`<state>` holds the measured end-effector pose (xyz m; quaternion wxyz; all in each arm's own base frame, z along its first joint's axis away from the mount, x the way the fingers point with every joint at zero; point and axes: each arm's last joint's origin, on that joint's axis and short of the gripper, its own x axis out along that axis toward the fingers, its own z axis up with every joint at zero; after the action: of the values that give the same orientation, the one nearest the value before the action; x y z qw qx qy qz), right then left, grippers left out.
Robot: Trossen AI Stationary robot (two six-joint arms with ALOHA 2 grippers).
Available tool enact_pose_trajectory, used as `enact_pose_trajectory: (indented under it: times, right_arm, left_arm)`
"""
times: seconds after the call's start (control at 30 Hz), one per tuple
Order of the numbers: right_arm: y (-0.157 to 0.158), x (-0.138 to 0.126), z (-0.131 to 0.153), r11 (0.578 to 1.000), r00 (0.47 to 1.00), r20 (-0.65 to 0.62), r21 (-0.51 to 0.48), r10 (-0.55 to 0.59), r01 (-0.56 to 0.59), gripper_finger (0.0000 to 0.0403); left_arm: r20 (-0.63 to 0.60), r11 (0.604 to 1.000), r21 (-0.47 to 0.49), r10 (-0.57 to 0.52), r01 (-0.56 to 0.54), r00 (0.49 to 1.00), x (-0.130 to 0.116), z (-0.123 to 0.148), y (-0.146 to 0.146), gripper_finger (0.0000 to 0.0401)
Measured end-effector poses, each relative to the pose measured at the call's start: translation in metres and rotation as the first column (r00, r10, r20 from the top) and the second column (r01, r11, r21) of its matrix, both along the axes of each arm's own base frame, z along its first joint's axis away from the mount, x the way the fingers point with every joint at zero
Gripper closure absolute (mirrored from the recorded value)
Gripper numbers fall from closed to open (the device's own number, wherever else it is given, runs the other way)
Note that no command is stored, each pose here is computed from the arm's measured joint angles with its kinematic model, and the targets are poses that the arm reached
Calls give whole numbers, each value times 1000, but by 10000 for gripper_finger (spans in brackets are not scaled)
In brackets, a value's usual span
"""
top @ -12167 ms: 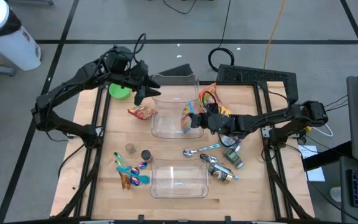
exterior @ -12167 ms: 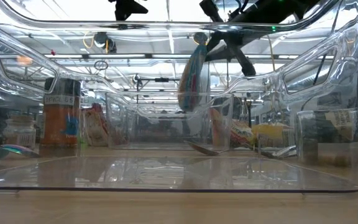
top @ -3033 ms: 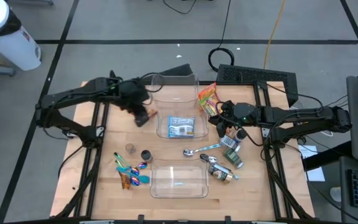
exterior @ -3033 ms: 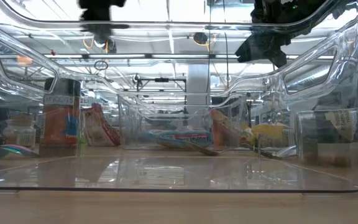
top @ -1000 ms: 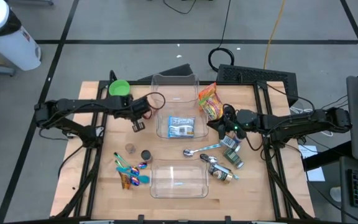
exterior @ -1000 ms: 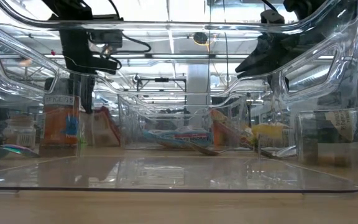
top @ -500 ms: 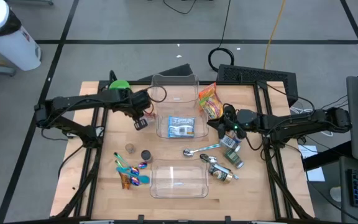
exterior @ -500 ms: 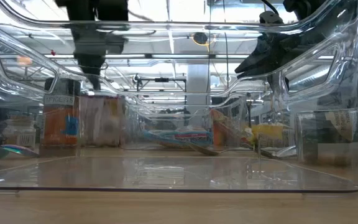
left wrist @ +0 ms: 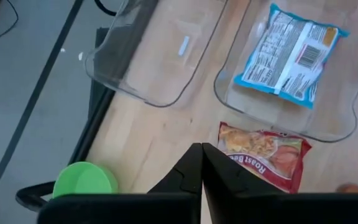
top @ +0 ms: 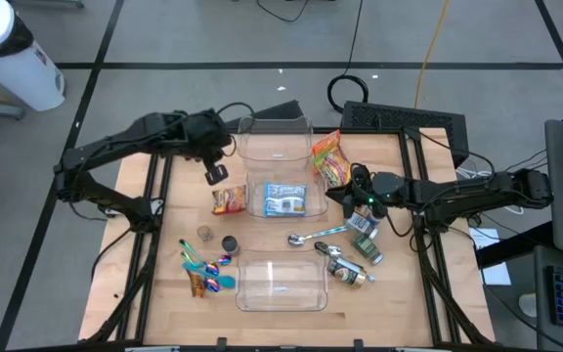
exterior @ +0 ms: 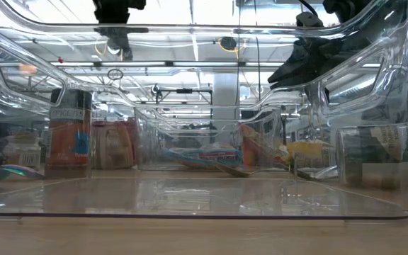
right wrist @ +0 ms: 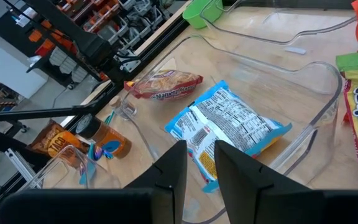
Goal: Pick & Place Food Item
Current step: Put the red noodle pack into the middle transparent bin
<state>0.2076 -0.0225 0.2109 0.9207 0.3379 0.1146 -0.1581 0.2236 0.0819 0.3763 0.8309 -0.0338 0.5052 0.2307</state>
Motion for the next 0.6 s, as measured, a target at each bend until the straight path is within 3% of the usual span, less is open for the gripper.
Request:
enact_pose_trajectory:
  times: [0.1, 0.3, 0.6]
  right_arm:
    - [0, 0, 0, 1000, 1000, 0, 0, 0, 0, 328]
    - [1, 0, 0, 1000, 1000, 0, 5, 28, -28, 328]
    - [1, 0, 0, 999, 999, -8, -30, 40, -40, 328]
  left_arm:
    - [-1, 999, -46, 26, -26, 1000, 0, -7, -1, 360]
    - [-12, 969, -247, 25, -27, 1000, 2, -21, -12, 294]
    - [-116, 945, -322, 22, -59, 993, 5, -48, -47, 207]
